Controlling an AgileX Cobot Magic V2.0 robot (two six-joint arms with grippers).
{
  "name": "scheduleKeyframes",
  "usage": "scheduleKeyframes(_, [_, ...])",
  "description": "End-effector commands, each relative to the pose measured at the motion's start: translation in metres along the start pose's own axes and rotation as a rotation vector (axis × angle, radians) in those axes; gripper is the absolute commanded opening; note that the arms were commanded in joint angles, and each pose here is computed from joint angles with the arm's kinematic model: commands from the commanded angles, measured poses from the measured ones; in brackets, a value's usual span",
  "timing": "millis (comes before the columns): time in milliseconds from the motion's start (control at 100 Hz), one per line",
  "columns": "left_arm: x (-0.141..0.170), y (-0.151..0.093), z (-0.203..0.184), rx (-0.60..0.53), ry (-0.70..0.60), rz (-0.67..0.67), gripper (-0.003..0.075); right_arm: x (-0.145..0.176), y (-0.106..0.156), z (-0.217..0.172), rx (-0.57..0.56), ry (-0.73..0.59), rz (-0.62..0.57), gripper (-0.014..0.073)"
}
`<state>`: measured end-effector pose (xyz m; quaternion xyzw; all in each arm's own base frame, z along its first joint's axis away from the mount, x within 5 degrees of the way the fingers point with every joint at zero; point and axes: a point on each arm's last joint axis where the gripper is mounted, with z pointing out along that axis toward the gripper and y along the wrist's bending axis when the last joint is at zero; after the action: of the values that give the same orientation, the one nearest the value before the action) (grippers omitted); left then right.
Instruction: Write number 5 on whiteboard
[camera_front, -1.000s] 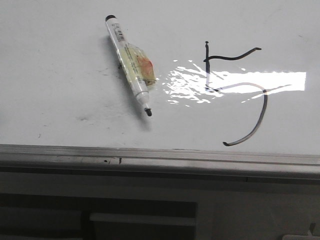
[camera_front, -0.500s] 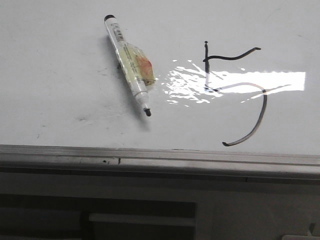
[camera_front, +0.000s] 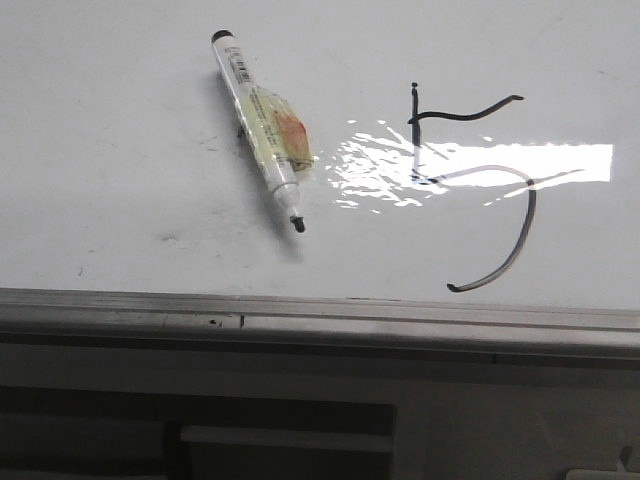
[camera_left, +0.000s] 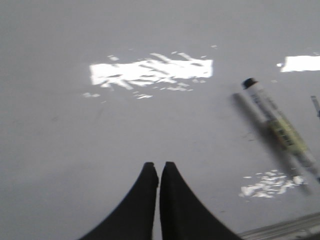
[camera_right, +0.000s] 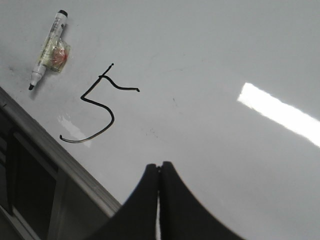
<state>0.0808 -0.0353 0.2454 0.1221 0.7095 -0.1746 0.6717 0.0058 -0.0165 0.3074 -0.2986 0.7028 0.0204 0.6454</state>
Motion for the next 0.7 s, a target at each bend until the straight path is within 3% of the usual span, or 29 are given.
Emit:
scheduleKeyframes(0, [-0.003, 0.009, -0.009, -0.066, -0.107, 0.084, -0.002, -0.011, -0.004, -0.003, 0.037, -0.074, -0.009, -0.0042])
scheduleKeyframes(120, [-0.008, 0.013, -0.025, -0.105, -0.325, 0.172, -0.002, -0.011, -0.004, -0.003, 0.037, -0.074, -0.009, -0.0042])
scheduleKeyframes(230, [-0.002, 0.012, -0.034, -0.131, -0.39, 0.17, -0.002, -0.011, -0.004, -0.003, 0.037, -0.074, -0.009, -0.0042])
scheduleKeyframes(330, [0.014, 0.01, -0.034, -0.134, -0.277, 0.092, -0.002, -0.011, -0.004, -0.003, 0.037, -0.074, -0.009, -0.0042])
scheduleKeyframes(470, [0.051, 0.014, -0.031, -0.218, 0.014, -0.073, -0.002, -0.011, -0.004, -0.003, 0.037, -0.074, -0.009, -0.0042])
scheduleKeyframes(550, [0.063, 0.016, -0.033, -0.254, 0.116, -0.068, -0.002, -0.011, -0.004, -0.003, 0.037, -0.074, -0.009, -0.0042])
scheduleKeyframes(690, [0.064, 0.017, -0.034, -0.272, 0.124, -0.035, -0.002, -0.011, -0.004, -0.003, 0.037, -0.074, -0.009, -0.0042])
